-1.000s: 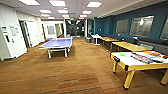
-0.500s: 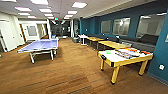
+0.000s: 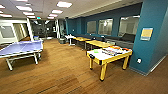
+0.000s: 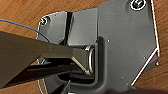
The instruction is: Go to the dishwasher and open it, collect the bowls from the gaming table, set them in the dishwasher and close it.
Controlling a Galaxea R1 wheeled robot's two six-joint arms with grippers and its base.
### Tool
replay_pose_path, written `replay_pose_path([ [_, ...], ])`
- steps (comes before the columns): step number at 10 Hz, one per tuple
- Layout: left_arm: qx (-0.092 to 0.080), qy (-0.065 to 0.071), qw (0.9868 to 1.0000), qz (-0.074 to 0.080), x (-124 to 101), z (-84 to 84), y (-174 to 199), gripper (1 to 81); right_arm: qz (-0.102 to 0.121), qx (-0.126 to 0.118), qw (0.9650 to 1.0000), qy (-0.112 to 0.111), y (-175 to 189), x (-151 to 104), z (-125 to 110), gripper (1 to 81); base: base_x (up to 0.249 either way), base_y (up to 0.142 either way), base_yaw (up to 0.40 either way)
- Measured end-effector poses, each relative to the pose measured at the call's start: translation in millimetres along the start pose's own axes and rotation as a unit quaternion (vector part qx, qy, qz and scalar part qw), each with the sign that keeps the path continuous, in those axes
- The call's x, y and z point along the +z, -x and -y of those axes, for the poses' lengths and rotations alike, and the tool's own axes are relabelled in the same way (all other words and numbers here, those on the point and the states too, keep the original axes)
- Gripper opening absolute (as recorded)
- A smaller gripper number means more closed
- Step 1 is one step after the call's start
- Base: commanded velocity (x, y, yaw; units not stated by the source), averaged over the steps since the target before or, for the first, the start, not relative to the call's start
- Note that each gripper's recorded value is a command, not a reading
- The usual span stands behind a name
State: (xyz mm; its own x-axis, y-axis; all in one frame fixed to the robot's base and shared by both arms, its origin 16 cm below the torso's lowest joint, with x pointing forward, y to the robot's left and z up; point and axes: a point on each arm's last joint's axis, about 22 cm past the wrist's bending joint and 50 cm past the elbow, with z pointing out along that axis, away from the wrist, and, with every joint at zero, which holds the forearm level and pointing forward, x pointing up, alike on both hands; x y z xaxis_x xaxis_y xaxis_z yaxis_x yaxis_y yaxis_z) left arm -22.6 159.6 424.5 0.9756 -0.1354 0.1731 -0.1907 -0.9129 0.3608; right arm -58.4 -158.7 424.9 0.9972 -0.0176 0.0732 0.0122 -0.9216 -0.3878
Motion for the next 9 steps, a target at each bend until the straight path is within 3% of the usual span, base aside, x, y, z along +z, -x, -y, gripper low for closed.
replay_pose_path([
  [4, 0.000, 0.000, 1.0000, -0.002, 0.4, -0.7, -2.0, 81.1, 0.000, 0.000, 1.0000, -0.001, 0.0, 0.7, 2.4, 81.1, 0.000, 0.000, -0.354],
  [9, -0.001, 0.001, 1.0000, 0.002, -0.6, -0.7, 4.5, 81.1, -0.002, -0.002, 1.0000, -0.004, -4.5, 1.8, 5.7, 81.1, 0.000, -0.013, 0.000],
])
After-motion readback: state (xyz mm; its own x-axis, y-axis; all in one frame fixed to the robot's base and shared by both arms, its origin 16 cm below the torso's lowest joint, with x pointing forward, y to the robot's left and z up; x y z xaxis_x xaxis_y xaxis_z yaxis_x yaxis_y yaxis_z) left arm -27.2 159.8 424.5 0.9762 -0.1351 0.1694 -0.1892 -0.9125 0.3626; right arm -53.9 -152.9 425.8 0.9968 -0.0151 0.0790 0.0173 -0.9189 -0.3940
